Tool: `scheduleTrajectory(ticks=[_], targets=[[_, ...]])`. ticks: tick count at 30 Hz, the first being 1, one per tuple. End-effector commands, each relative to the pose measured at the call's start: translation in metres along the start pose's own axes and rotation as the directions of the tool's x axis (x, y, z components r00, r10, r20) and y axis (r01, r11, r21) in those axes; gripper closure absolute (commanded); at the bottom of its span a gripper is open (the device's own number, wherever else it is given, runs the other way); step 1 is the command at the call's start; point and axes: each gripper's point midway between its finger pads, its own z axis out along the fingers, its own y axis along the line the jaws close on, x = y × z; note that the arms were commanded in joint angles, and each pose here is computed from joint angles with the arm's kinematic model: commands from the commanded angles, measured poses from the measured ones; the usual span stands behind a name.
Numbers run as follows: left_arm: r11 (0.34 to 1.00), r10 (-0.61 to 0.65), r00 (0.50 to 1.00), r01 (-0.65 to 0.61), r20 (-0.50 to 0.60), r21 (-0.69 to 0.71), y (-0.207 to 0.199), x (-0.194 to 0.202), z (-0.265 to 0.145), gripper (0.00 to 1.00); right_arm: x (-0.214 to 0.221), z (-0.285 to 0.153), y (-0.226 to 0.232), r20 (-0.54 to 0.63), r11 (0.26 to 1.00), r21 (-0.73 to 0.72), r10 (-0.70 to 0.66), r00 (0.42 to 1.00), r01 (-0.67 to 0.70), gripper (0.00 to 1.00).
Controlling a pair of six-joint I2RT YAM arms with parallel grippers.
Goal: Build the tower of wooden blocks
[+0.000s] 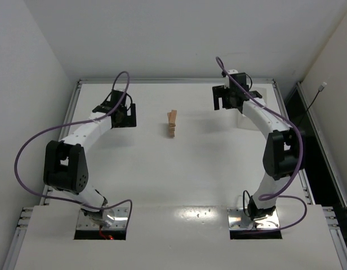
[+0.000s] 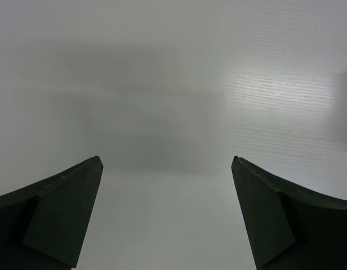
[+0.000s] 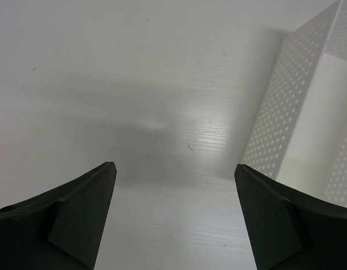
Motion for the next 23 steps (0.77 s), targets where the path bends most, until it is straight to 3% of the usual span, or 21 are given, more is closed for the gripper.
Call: scheduleTrajectory(ticks=[1, 10, 23], targets=[[1.000, 0.020, 0.980, -0.022, 0.198, 0.011, 0.004, -0.036, -0.018, 0.02, -0.013, -0.015, -0.014, 0.089, 0.996, 0.058, -0.074, 0.993, 0.069, 0.16], [0.998, 0.038, 0.988, -0.046, 0.150, 0.051, 0.013, -0.009, 0.003, 0.02, 0.003, -0.024, -0.018, 0.086, 0.993, 0.071, -0.105, 0.991, 0.099, 0.15], [0.999, 0.009, 0.990, -0.016, 0.137, 0.050, 0.017, -0.015, 0.006, 0.02, 0.005, -0.027, -0.018, 0.093, 0.993, 0.072, -0.104, 0.990, 0.098, 0.15]])
